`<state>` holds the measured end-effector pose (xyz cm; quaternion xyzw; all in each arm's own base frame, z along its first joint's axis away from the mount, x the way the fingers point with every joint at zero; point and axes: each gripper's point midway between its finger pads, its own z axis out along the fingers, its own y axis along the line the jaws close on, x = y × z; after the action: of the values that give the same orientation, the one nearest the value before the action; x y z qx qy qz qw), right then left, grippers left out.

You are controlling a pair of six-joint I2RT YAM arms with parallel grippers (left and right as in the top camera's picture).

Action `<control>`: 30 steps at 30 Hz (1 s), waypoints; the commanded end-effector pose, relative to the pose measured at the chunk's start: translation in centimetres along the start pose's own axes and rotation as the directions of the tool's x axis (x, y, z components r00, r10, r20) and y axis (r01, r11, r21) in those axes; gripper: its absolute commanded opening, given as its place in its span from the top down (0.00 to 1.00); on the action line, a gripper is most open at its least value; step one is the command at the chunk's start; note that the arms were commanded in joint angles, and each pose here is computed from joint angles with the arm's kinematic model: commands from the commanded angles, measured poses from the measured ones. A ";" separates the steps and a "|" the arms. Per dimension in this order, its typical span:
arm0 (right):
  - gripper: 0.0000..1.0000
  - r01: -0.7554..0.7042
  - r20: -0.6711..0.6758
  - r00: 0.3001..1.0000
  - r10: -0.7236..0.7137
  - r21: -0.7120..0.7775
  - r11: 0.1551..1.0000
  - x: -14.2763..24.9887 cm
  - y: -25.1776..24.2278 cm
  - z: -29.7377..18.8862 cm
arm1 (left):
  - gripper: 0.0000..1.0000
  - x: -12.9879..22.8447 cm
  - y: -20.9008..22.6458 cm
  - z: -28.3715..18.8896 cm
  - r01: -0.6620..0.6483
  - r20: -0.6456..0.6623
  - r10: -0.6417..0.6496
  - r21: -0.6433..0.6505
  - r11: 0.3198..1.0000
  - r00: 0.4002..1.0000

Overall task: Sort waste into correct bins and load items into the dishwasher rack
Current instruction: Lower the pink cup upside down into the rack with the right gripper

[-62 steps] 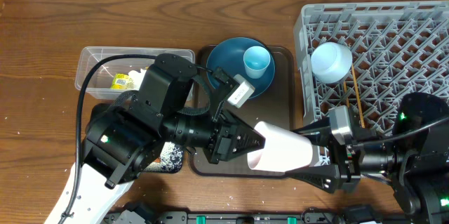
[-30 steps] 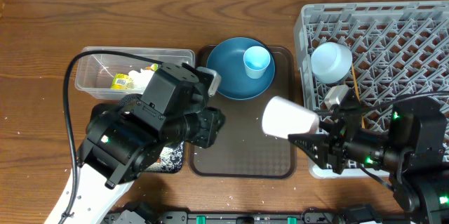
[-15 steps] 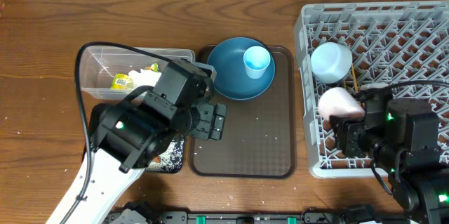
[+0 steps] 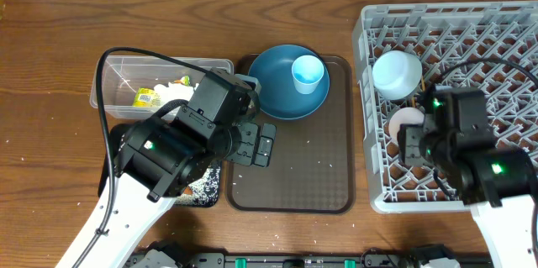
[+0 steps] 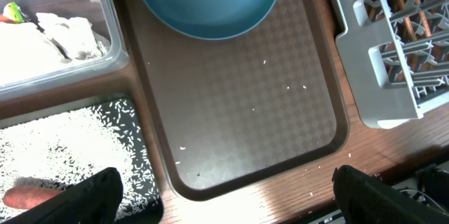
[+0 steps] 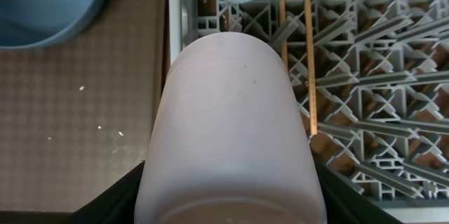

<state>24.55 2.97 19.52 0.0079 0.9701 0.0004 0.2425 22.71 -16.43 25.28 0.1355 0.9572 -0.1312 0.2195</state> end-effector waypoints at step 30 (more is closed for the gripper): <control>0.25 -0.026 -0.189 0.980 0.055 0.152 0.988 -0.3 -1.5 7.6 | 0.00 0.0 0.4 0.1 0.000 0.000 0.000 -0.021 1.000 1.000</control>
<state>28.31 2.10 12.95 0.0316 0.9869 -0.0592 0.1468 22.73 -16.39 25.27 0.1354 0.9573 -0.1299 0.2199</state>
